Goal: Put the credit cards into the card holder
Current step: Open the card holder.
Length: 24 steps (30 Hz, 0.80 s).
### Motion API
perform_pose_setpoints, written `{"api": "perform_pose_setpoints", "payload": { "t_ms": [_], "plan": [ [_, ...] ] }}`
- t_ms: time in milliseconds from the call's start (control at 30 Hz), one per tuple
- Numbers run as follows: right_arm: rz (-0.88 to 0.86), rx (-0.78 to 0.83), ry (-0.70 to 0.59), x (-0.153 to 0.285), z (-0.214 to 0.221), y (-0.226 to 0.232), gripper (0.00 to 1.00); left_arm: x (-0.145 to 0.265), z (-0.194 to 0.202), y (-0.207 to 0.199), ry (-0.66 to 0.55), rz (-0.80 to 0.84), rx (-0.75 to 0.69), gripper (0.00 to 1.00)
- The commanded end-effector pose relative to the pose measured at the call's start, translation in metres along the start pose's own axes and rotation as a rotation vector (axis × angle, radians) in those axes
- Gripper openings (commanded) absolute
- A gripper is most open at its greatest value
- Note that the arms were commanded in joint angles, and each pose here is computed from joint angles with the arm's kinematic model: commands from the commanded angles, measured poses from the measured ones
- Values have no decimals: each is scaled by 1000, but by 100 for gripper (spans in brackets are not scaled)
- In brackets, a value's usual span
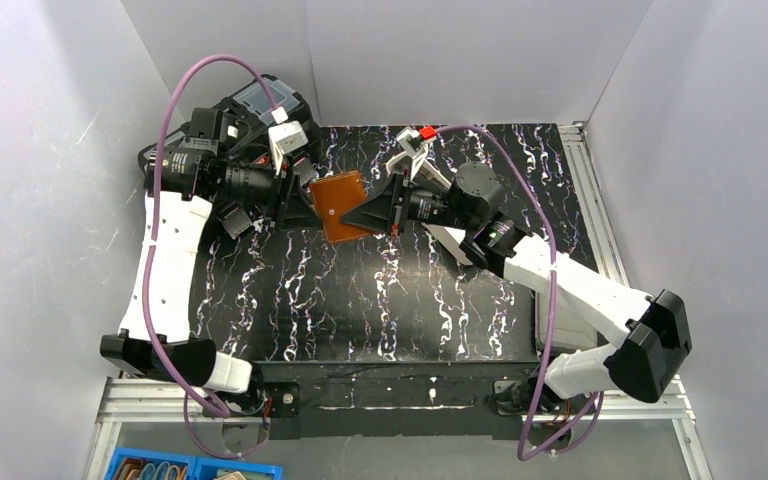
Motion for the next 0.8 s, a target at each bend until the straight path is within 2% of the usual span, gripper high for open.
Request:
{"api": "perform_pose_setpoints", "payload": {
  "t_ms": [0,133,167,200,233,333,400,433,467,767],
  "plan": [
    [-36,-2,21,-9,-1,-1,1,2,-10,-26,-81,154,-2,29],
    [-48,-27,32,-13,1,-6,1,3,-10,-26,-76,146,-1,4],
    [-52,-32,34,-14,1,-6,1,3,-10,-26,-72,143,1,0],
    [-53,-39,38,-15,1,-7,1,3,-9,-26,-69,140,7,0],
    [-52,-45,43,-16,1,-8,6,3,-9,-26,-68,138,6,0],
    [-24,-77,60,-19,3,-17,54,4,-10,-26,-69,120,-4,0],
    [24,-107,58,-18,3,-28,75,4,-11,-24,-64,91,-3,0],
    [50,-118,50,-16,2,-34,82,4,-11,-22,-59,70,1,0],
    [78,-132,46,-13,3,-41,85,4,-10,-19,-50,44,1,0],
    [275,-118,-26,19,3,-67,91,-5,23,7,97,-159,27,0]
  ]
}}
Point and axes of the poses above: each gripper's point midway between its finger pads, its own x axis back along the fingers, its own y axis along the line the jaws close on, z = x × y, the point moved 9 cm from there along x, back along the fingers, and after that the axes turned 10 degrees about -x, right-handed, at the moved point
